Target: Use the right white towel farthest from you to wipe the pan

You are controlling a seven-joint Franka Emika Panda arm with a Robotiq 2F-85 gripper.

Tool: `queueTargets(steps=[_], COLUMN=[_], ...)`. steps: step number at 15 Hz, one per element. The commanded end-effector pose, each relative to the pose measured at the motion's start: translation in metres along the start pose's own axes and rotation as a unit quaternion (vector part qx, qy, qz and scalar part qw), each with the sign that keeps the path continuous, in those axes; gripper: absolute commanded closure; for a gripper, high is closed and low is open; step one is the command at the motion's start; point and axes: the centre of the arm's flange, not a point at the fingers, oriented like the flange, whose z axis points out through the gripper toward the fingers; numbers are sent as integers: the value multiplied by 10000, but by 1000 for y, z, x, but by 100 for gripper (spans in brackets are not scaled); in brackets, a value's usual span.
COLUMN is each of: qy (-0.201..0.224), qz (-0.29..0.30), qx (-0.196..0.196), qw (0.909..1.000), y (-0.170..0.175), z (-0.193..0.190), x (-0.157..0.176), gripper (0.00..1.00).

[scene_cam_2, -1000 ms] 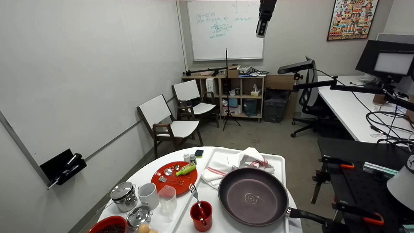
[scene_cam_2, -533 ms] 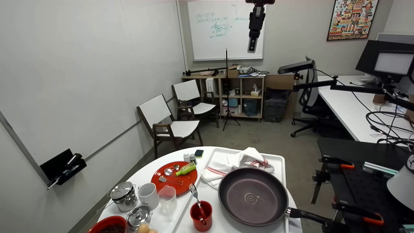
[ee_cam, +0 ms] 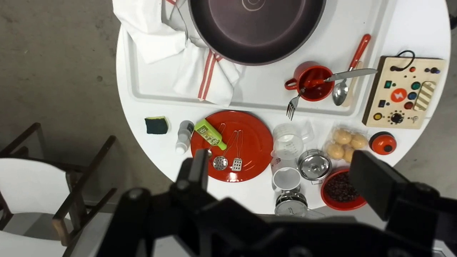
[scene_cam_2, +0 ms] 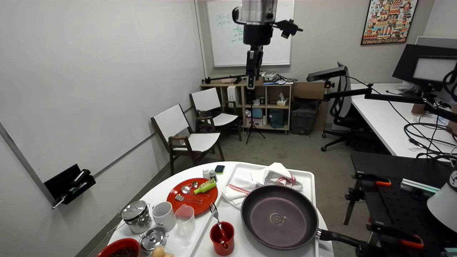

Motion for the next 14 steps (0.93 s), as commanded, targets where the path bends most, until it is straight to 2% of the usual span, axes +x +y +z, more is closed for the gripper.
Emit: queueTargets(steps=[1, 9, 14], qy=[67, -301, -526], qz=[59, 94, 289], qx=[16, 257, 430], qw=[10000, 9992, 9973], y=[11, 20, 45], z=[39, 143, 199], x=[46, 102, 123], gripper=[0, 0, 0])
